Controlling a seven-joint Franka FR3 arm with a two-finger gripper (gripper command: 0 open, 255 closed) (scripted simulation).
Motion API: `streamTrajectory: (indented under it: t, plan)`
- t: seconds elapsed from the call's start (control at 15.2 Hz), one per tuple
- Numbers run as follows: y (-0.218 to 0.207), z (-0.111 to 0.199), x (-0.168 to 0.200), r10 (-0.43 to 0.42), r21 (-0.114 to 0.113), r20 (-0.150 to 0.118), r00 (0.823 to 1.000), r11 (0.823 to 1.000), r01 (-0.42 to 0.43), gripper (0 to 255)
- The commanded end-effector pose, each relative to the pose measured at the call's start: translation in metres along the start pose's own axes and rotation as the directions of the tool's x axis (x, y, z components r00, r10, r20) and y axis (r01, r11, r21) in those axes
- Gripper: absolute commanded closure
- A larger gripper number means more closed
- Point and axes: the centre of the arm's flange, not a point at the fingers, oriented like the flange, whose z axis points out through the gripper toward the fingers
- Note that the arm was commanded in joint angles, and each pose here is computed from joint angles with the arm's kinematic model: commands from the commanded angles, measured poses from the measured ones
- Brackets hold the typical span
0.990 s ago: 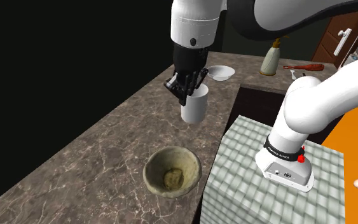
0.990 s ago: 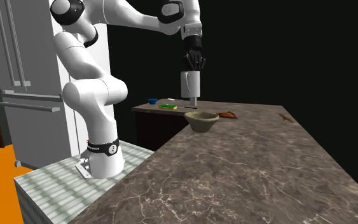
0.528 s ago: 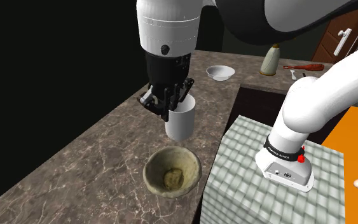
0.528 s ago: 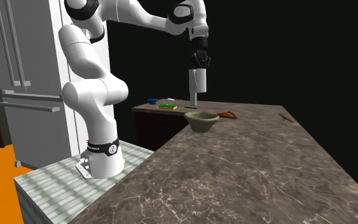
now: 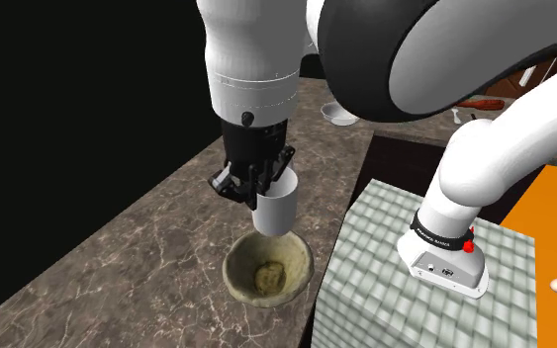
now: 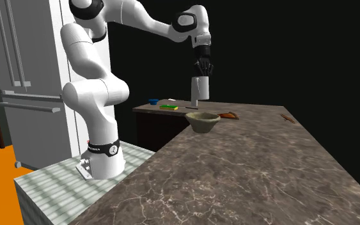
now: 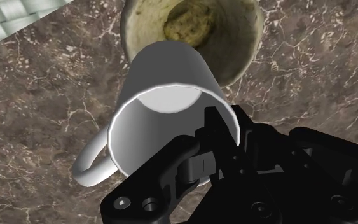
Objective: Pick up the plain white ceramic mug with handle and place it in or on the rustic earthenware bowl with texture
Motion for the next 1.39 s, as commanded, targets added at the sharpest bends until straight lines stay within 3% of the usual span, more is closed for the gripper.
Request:
streamTrajectory:
  t: [0.0, 0.73, 1.25, 1.32]
  plan:
    - [0.000, 0.010, -0.003, 0.000, 0.000, 0.000, 1.000, 1.000, 0.000, 255]
    - [-0.002, 0.068, -0.014, 0.000, 0.000, 0.000, 1.000, 1.000, 0.000, 255]
    - [-0.002, 0.068, -0.014, 0.000, 0.000, 0.000, 1.000, 1.000, 0.000, 255]
    - [-0.002, 0.068, -0.014, 0.000, 0.000, 0.000, 1.000, 1.000, 0.000, 0]
